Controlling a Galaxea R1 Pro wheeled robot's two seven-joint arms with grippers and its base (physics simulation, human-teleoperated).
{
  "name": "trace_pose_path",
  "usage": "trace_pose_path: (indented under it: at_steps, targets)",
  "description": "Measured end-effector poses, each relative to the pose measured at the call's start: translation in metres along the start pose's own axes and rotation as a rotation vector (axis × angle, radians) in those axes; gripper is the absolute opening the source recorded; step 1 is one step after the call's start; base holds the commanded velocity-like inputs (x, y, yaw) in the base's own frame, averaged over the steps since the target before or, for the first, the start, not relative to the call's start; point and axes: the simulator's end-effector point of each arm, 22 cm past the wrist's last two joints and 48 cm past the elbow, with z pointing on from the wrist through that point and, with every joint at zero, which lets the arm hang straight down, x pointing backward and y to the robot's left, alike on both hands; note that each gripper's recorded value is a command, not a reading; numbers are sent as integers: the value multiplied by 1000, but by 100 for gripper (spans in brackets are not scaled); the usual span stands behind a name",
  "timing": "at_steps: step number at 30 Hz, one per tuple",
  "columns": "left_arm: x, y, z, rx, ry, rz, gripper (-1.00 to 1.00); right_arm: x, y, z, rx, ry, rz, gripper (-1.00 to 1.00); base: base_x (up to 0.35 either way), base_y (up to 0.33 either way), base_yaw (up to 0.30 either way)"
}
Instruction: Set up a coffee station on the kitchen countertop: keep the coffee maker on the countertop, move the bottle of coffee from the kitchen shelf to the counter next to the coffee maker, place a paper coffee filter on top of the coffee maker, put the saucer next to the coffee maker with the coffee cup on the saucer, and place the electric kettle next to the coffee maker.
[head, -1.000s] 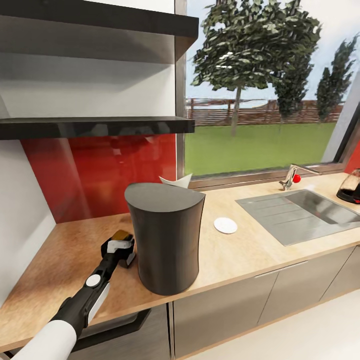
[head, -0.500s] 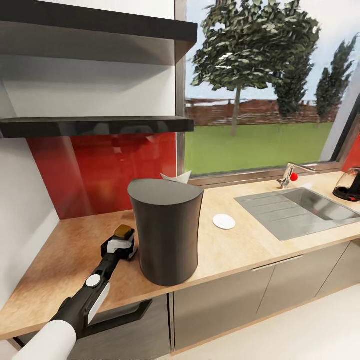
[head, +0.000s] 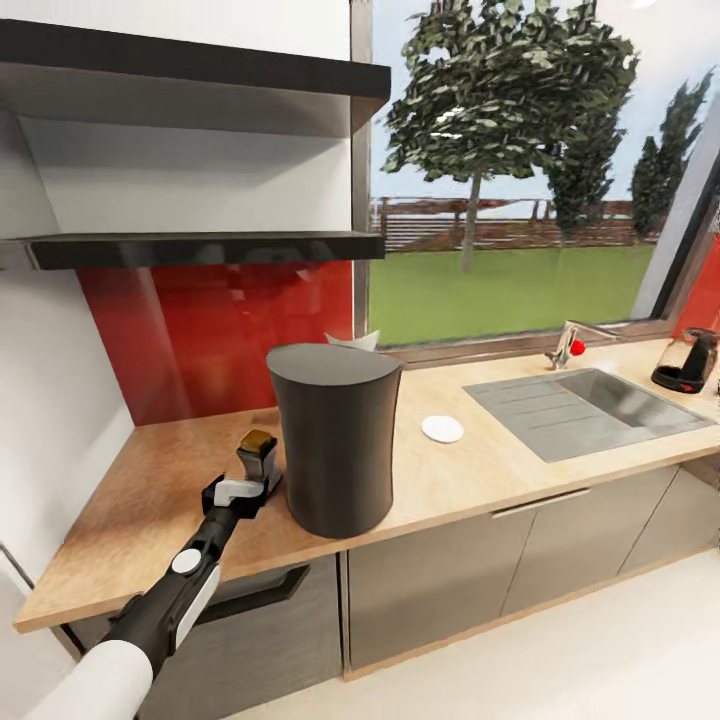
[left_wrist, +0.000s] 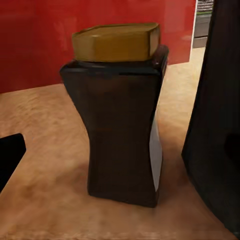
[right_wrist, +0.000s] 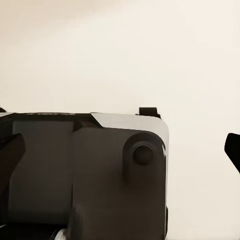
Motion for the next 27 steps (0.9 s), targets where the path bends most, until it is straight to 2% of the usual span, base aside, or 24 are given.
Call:
trace_pose_path:
  at_steps: [11,15,17,20,22,27]
  targets:
    - [2,0,-1,1,3,1,100,0,0,0,0,-1,0,100,-312,0,0]
    - [19,-4,-13,8,25,0,100,-1,0,0,0,-1,1,100,-284,0,0]
    - [18,-5,-14,10,15,-1,100,-1,0,0,0,-1,1,100,-258,0,0]
    - [14,-8,-21,19,-30,-4,100,-1,0,0,0,-2,1,100,-134,0,0]
    - [13,-13,-32,26,-72,-8,100,0,0,0,0,-1,1,100,-51,0,0]
    - [22,-21,-56,40,-101,-16,100,-1,1,0,-1,-3,0,100,-16,0,0]
